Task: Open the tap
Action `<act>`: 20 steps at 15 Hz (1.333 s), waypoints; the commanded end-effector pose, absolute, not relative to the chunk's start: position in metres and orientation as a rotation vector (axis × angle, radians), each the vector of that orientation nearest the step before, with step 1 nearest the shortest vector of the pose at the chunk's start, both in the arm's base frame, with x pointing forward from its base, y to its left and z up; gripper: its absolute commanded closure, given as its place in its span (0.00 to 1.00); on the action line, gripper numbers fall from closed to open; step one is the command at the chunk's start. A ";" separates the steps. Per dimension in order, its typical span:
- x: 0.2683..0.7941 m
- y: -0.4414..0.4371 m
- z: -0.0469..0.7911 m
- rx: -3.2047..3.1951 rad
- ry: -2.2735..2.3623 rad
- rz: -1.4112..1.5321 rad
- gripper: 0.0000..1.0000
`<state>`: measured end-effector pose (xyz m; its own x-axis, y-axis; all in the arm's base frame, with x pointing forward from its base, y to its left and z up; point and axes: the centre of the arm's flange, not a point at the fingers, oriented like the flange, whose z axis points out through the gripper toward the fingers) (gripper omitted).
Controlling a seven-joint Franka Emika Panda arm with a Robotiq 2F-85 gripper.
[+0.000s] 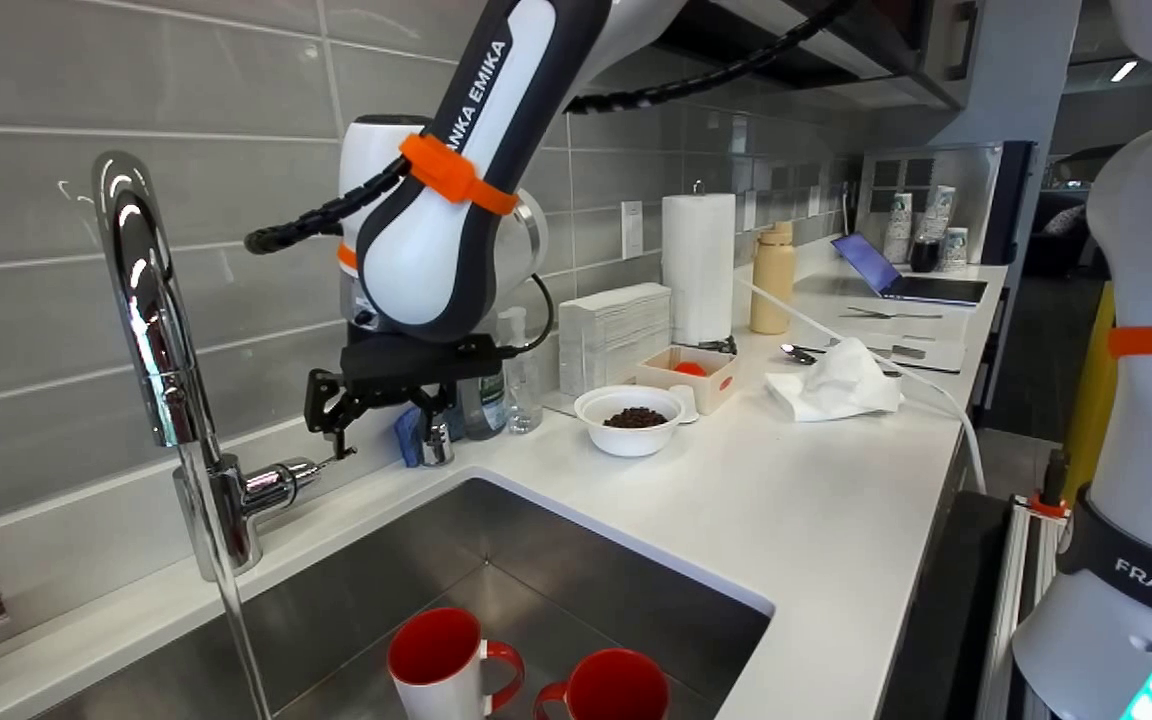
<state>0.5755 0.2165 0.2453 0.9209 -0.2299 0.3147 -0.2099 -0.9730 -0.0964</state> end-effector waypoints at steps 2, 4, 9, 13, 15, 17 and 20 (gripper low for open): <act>0.579 0.214 0.256 -3.002 0.381 -0.524 0.00; 0.580 0.214 0.260 -2.999 0.380 -0.536 0.00; 0.585 0.208 0.259 -3.004 0.400 -0.550 0.00; 0.588 0.205 0.253 -3.012 0.417 -0.549 0.00; 0.589 0.203 0.251 -3.016 0.424 -0.549 0.00; 0.590 0.201 0.250 -3.019 0.430 -0.550 0.00; 0.592 0.196 0.250 -3.025 0.443 -0.548 0.00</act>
<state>0.5860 0.1974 0.2492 0.9043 -0.2741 0.3273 -0.2563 -0.9617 -0.0973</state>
